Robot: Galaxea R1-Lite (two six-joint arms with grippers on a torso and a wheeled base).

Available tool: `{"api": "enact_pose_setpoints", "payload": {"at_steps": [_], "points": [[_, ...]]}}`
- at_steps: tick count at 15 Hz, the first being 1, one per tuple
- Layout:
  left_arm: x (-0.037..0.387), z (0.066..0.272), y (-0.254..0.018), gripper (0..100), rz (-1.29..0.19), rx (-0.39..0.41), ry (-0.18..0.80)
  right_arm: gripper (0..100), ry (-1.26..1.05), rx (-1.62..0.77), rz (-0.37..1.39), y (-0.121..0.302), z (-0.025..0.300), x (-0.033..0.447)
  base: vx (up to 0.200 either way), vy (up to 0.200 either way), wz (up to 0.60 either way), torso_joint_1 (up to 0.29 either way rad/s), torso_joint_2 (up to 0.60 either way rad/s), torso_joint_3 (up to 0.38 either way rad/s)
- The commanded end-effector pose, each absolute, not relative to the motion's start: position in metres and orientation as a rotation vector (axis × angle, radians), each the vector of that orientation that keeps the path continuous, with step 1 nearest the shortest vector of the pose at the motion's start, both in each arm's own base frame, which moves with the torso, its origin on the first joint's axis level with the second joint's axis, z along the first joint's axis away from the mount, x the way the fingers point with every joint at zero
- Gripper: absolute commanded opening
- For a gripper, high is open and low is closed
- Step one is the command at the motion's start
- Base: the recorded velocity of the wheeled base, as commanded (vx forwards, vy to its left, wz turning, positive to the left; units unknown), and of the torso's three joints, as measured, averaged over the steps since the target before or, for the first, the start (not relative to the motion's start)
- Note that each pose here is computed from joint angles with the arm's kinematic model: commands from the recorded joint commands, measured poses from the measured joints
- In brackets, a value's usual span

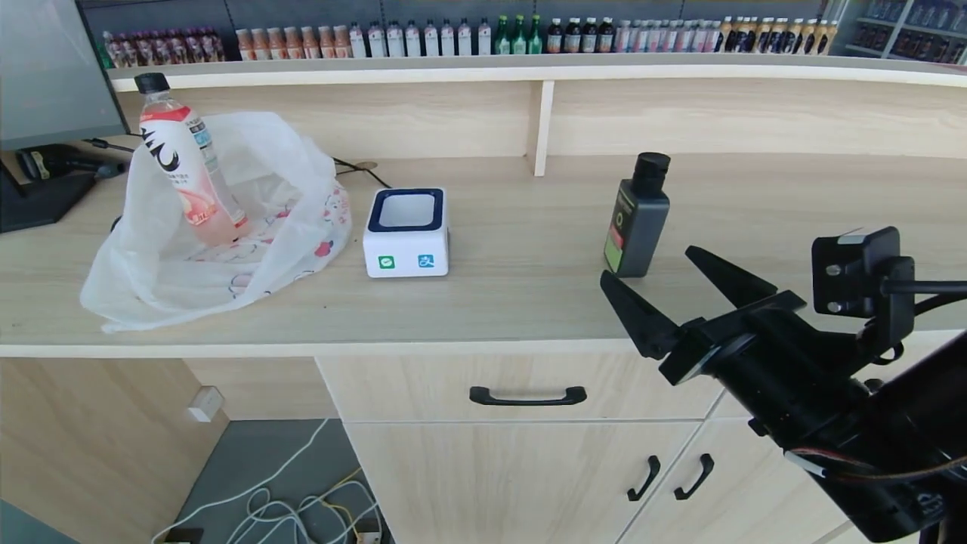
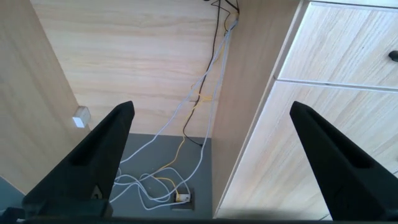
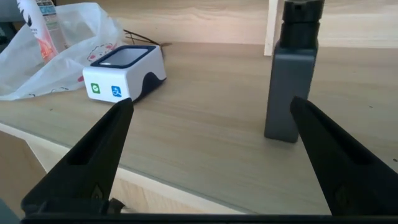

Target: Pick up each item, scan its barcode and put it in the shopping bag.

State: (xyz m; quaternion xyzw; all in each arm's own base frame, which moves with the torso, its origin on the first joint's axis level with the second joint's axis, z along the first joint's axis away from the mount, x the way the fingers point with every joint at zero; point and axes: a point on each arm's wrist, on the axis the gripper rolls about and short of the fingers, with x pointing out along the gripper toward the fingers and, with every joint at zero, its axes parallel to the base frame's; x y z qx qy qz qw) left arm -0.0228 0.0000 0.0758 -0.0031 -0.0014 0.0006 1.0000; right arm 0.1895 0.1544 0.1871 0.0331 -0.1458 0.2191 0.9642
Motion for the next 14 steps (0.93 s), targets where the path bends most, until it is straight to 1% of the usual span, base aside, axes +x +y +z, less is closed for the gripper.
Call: {"api": "enact_pose_setpoints", "payload": {"at_steps": [1,5,7,8,10,12,14], "points": [[-0.023,0.076,0.000,100,0.002,-0.003,-0.003,100,-0.287,0.061,0.441,0.154,0.185,0.190,0.000,0.000,0.00,0.000,0.00,0.000],[-0.023,0.076,0.000,100,0.002,0.003,-0.003,100,-0.259,-0.021,0.415,0.154,0.173,0.199,0.000,0.000,0.00,0.000,0.00,0.000],[-0.023,0.076,0.000,100,0.002,0.003,-0.003,100,-0.288,-0.023,0.404,0.155,0.180,0.203,0.000,0.000,0.00,0.000,0.00,0.000],[-0.023,0.076,0.000,100,0.002,0.003,-0.003,100,-0.308,-0.029,0.363,0.163,0.194,0.220,0.000,0.000,0.00,0.000,0.00,0.000],[-0.023,0.076,0.000,100,0.002,0.003,-0.003,100,-0.304,-0.032,0.308,0.171,0.209,0.232,0.000,0.000,0.00,0.000,0.00,0.000],[-0.023,0.076,0.000,100,0.002,0.003,-0.003,100,-0.288,-0.040,0.290,0.173,0.214,0.238,0.000,0.000,0.00,0.000,0.00,0.000],[-0.023,0.076,0.000,100,0.002,0.003,-0.003,100,-0.271,-0.040,0.260,0.173,0.213,0.239,0.000,0.000,0.00,0.000,0.00,0.000]]}}
